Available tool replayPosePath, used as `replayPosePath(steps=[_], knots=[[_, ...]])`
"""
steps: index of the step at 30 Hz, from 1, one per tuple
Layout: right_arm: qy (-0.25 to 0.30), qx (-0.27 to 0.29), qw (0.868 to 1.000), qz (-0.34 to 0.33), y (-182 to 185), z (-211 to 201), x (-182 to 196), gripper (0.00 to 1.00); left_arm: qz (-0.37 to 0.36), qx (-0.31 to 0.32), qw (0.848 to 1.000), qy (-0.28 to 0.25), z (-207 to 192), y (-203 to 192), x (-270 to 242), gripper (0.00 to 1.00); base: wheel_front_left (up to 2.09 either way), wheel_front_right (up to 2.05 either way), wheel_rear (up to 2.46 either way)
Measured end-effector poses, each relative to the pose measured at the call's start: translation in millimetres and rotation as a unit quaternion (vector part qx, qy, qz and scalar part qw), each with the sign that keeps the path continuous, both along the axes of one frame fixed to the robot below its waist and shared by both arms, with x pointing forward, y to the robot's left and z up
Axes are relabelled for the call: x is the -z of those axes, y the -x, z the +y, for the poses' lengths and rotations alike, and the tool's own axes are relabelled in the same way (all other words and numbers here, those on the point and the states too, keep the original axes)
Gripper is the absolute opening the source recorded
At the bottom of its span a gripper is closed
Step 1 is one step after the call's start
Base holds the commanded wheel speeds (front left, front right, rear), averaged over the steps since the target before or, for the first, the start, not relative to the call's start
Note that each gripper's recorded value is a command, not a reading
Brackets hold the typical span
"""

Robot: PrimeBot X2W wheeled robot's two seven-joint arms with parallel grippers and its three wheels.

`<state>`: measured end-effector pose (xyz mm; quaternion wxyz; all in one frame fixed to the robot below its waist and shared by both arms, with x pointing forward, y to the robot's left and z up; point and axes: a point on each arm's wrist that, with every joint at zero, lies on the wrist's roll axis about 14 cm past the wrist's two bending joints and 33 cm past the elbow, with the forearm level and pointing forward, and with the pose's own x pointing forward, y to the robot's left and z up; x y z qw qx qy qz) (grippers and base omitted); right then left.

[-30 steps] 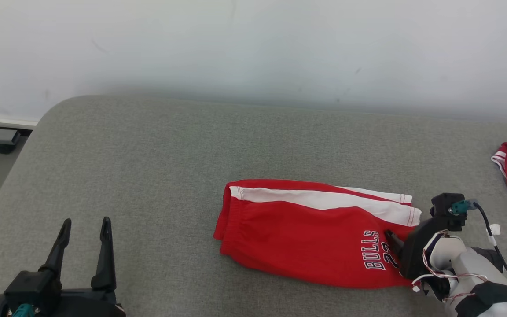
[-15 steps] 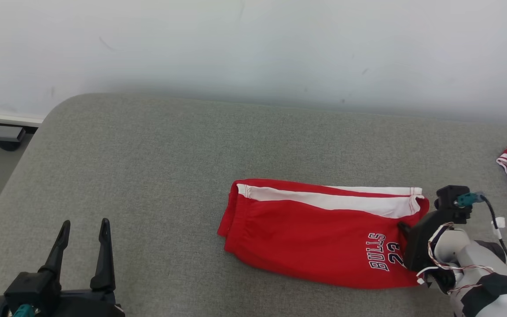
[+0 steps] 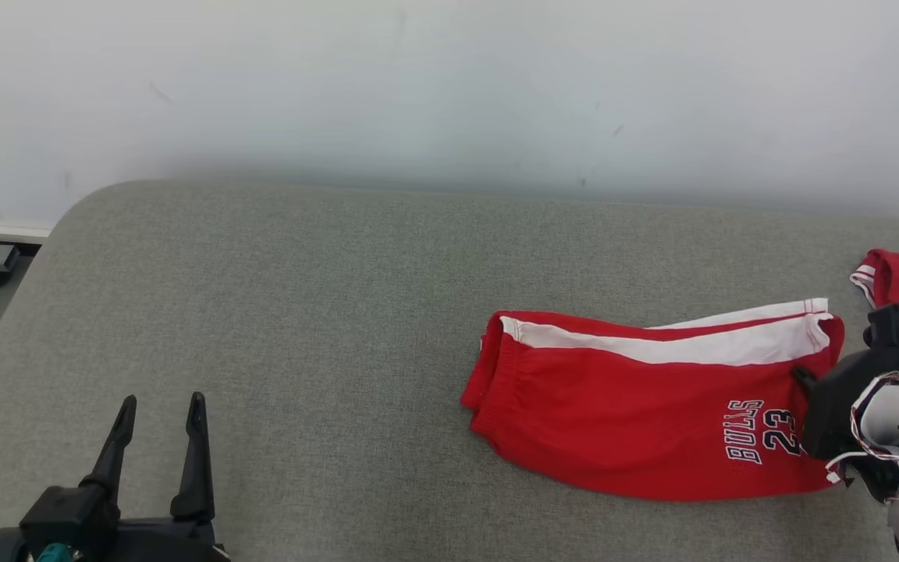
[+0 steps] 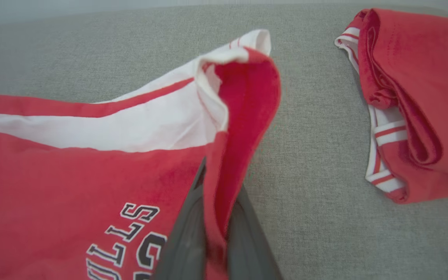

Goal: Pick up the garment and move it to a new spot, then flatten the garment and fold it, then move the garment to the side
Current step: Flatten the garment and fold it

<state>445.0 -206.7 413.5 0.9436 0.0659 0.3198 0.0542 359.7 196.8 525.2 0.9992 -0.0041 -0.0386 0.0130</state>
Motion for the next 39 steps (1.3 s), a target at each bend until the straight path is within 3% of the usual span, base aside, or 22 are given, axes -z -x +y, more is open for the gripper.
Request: replayPosePath(steps=[8, 17, 39], knots=[[-0.102, -0.018, 0.995, 0.006, -0.7, 33.0, -20.7, 0.0, 0.001, 0.005, 1.0, 0.006, -4.1, -0.4, 2.3, 1.0, 0.0, 0.0, 0.0], [-0.231, -0.082, 0.969, 0.017, 6.9, 89.0, -57.6, 0.0, -0.001, 0.0, 1.0, 0.009, -1.1, 2.7, 3.0, 1.0, 0.0, 0.0, 0.0], [-0.266, -0.142, 0.952, 0.053, -10.5, 178.3, -56.2, 0.0, 0.009, -0.032, 0.999, 0.027, 12.9, 10.9, 13.8, 1.0, 0.0, 0.0, 0.0]])
